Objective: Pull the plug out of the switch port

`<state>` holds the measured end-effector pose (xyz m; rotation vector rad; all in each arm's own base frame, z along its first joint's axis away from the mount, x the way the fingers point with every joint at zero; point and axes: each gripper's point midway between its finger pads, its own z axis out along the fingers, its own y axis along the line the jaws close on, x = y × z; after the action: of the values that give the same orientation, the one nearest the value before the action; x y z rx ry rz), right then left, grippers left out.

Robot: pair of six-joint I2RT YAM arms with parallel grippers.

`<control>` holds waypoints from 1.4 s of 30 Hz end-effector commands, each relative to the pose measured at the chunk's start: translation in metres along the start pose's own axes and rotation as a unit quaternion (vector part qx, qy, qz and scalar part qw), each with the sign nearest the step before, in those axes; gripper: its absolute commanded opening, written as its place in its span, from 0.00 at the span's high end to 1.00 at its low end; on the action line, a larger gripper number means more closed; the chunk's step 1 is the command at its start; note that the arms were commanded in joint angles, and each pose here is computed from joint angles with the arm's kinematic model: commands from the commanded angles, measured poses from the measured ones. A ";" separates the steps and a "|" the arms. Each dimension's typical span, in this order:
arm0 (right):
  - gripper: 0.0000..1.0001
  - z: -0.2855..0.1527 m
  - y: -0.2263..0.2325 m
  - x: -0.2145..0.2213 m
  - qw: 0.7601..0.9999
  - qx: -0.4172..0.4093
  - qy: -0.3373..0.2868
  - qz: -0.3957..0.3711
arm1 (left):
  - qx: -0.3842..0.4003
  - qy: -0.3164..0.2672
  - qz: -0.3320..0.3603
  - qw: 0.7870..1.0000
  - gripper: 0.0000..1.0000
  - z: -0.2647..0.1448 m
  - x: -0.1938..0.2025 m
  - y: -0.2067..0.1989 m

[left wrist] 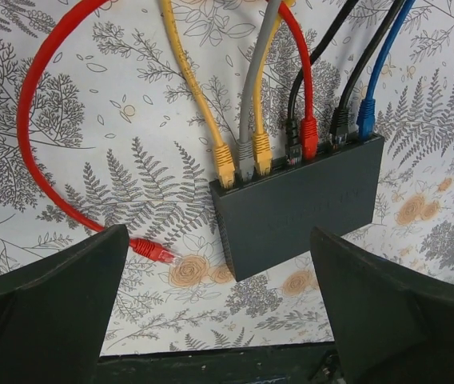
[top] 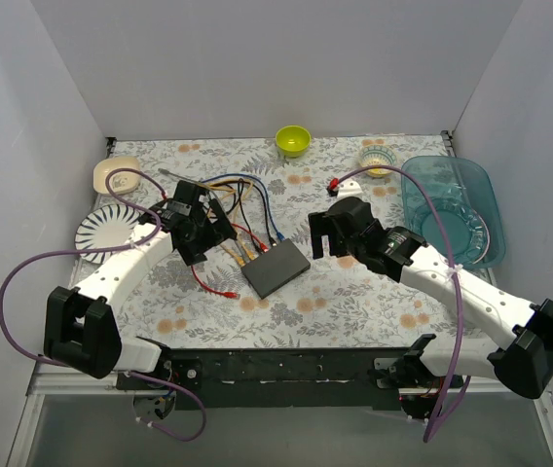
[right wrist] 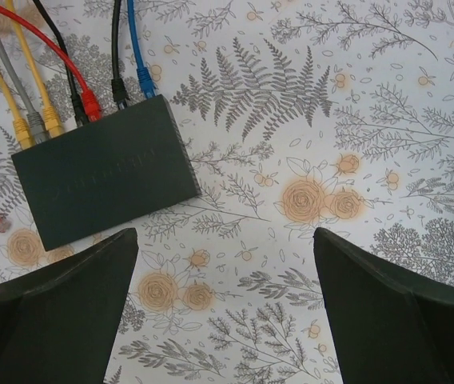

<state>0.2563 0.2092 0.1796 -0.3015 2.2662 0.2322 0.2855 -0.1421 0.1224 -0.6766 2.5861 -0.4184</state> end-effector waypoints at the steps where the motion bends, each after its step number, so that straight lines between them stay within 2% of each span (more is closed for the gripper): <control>1: 0.01 -0.001 0.020 -0.031 0.998 -0.039 -0.049 0.005 | 0.046 0.000 0.025 0.999 0.02 -0.013 -0.007 -0.025; 5: 0.01 0.006 0.031 -0.041 0.997 -0.054 -0.053 0.003 | 0.064 0.020 0.050 0.996 0.02 -0.010 0.003 -0.036; 9: 0.04 0.034 0.032 -0.036 0.999 -0.042 -0.015 0.023 | 0.076 0.035 0.070 0.994 0.02 -0.003 0.015 -0.047; 12: 0.10 0.059 0.029 -0.024 0.996 -0.051 0.028 0.061 | 0.076 0.037 0.074 0.994 0.11 0.004 0.016 -0.050; 17: 0.35 0.094 0.018 -0.005 0.991 -0.061 0.072 0.100 | 0.084 0.045 0.062 0.993 0.28 0.010 0.022 -0.051; 19: 0.47 0.099 0.017 -0.005 0.988 -0.066 0.087 0.105 | 0.071 0.037 0.056 0.995 0.29 0.013 0.021 -0.044; 22: 0.55 0.097 0.030 0.000 0.985 -0.097 0.106 0.098 | 0.038 0.007 0.058 0.998 0.30 0.021 0.012 -0.031; 24: 0.56 0.087 0.039 0.004 0.982 -0.126 0.104 0.098 | 0.018 -0.001 0.064 0.998 0.30 0.031 0.009 -0.023; 25: 0.60 0.083 0.043 0.022 0.979 -0.135 0.121 0.096 | 0.009 0.004 0.069 0.998 0.30 0.036 0.011 -0.020; 27: 0.61 0.072 0.047 0.030 0.977 -0.145 0.121 0.096 | -0.004 0.012 0.070 0.997 0.32 0.044 0.014 -0.015; 31: 0.62 0.057 0.044 0.086 0.971 -0.142 0.163 0.098 | -0.020 0.028 0.068 0.997 0.34 0.059 0.025 -0.003; 35: 0.63 0.050 0.045 0.111 0.965 -0.155 0.175 0.117 | -0.043 0.033 0.074 0.996 0.35 0.073 0.032 0.013; 39: 0.65 0.062 0.048 0.116 0.964 -0.153 0.182 0.117 | -0.085 0.060 0.083 0.991 0.34 0.091 0.046 0.035; 42: 0.65 0.076 0.052 0.113 0.965 -0.151 0.184 0.114 | -0.071 0.070 0.079 0.992 0.36 0.094 0.052 0.034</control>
<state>0.2015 0.2392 0.0398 -0.2556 2.7051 0.6240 0.2846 -0.1630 0.0258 -0.5197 2.7749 -0.2738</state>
